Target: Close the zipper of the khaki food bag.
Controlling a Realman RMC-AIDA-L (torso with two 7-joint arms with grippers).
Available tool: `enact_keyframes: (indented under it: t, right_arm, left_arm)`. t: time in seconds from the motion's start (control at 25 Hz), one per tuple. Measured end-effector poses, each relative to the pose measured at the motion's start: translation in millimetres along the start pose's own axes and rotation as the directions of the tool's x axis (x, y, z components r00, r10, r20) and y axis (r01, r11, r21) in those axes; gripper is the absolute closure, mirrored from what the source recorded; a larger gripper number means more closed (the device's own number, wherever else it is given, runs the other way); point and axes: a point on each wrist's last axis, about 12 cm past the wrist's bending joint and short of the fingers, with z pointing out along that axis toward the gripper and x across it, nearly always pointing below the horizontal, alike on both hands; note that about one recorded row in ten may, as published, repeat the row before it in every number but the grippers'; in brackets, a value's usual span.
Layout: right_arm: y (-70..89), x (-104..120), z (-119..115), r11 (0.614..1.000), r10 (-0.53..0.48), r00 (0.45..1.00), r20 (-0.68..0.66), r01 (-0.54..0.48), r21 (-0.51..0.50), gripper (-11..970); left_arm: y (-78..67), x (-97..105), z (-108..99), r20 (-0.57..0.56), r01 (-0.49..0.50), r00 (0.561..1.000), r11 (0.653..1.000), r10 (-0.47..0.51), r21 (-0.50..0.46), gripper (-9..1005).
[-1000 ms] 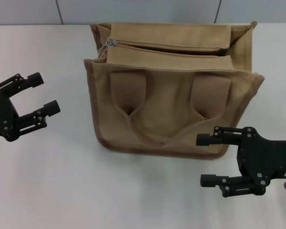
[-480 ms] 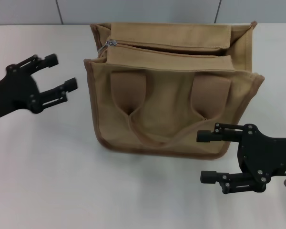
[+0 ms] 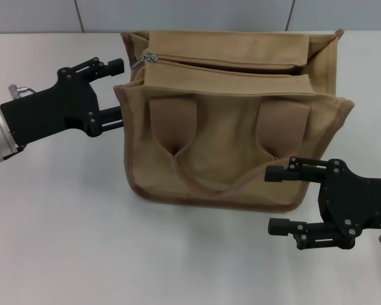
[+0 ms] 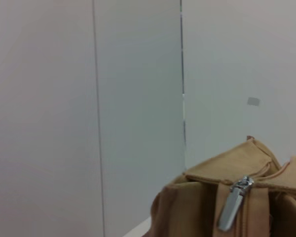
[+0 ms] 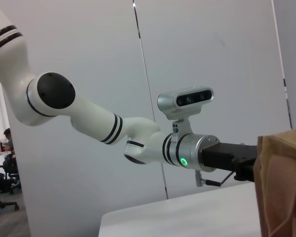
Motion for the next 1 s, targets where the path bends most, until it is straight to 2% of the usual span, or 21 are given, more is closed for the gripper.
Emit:
enact_keyframes:
  t: [0.08,0.44,0.68,0.8,1.0]
  right_arm:
    - [-0.2,-0.2,-0.1,1.0,0.0,1.0,0.002,0.0,0.003,178]
    - [-0.1,0.1,-0.3,1.0,-0.003,1.0,0.003,0.002,0.005,178]
    - [0.8,1.0,-0.7,1.0,-0.001,1.0,0.005,0.001,0.006,178]
    - [1.2,1.3,-1.1,1.0,0.0,1.0,0.005,0.0,0.007,178]
    - [1.2,1.2,-1.0,1.0,-0.001,1.0,0.005,0.001,0.006,178]
  left_arm:
    - [0.9,-1.0,6.4,-0.007,-0.004,1.0,1.0,0.004,0.005,201]
    - [2.8,-1.0,7.7,-0.009,-0.007,1.0,1.0,0.007,-0.01,202]
    - [1.5,0.0,6.9,-0.006,-0.003,1.0,1.0,0.003,-0.014,381]
    - [0.4,0.4,7.7,-0.003,-0.001,1.0,1.0,0.001,-0.014,617]
    - [0.7,0.2,7.4,0.0,0.0,1.0,1.0,0.0,-0.017,850]
